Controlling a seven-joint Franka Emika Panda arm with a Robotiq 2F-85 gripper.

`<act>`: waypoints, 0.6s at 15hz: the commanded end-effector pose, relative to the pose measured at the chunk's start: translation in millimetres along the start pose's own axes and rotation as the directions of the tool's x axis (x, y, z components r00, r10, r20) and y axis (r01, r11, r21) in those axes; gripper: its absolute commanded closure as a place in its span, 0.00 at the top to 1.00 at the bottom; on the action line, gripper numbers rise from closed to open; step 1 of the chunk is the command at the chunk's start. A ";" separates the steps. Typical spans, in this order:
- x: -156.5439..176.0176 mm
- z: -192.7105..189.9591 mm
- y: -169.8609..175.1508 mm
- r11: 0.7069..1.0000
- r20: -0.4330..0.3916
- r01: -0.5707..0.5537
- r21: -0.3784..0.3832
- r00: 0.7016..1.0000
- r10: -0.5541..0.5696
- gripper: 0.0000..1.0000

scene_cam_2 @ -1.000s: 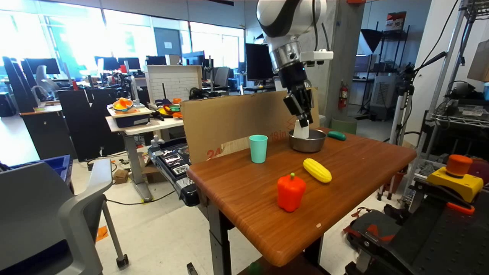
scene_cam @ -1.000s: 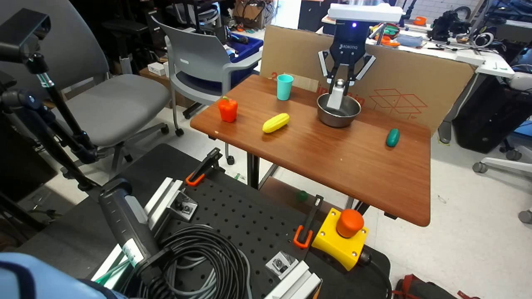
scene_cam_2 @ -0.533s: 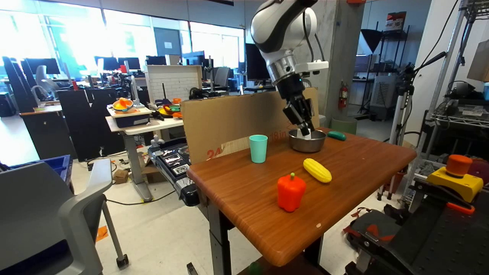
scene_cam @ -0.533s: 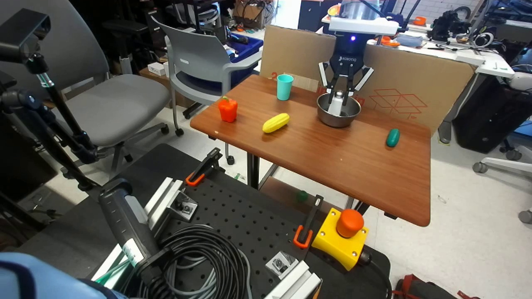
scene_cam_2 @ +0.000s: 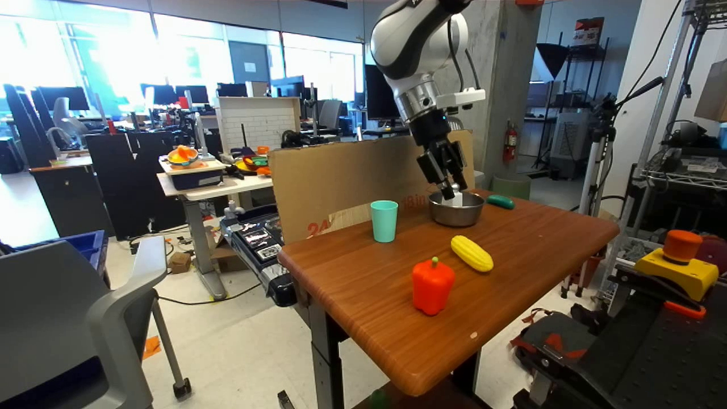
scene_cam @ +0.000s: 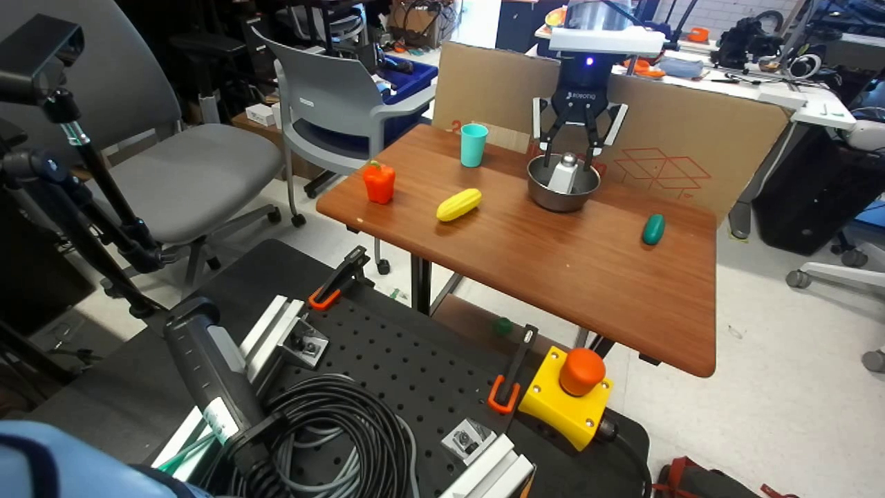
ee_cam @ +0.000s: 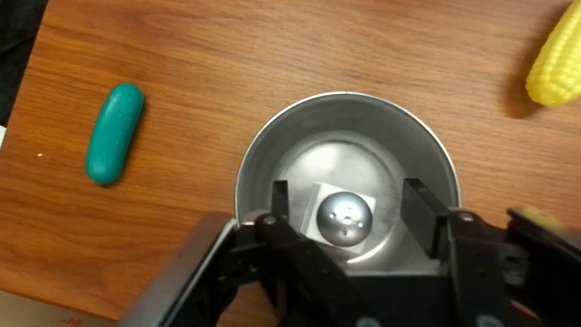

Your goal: Put the salt cellar in the silver bowl.

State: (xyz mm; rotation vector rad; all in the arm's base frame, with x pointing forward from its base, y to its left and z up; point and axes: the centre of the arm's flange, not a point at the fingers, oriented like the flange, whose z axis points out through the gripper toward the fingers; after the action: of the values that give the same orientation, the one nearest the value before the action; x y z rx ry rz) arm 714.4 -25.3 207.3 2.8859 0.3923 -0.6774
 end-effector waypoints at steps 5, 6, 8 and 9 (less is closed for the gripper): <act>-101.3 -37.4 6.4 1.000 -0.149 -0.017 -0.024 0.989 0.014 1.00; -112.9 -41.6 12.2 0.999 -0.205 -0.041 -0.009 0.978 0.038 1.00; -57.9 -59.2 22.5 0.999 -0.178 -0.037 -0.015 0.983 0.034 1.00; -68.8 -65.8 30.4 0.999 -0.214 -0.053 -0.010 0.976 0.049 1.00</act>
State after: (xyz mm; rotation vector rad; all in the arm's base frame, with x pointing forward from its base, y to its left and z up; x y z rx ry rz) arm 690.6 -56.2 299.9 2.9513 0.3448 -0.3531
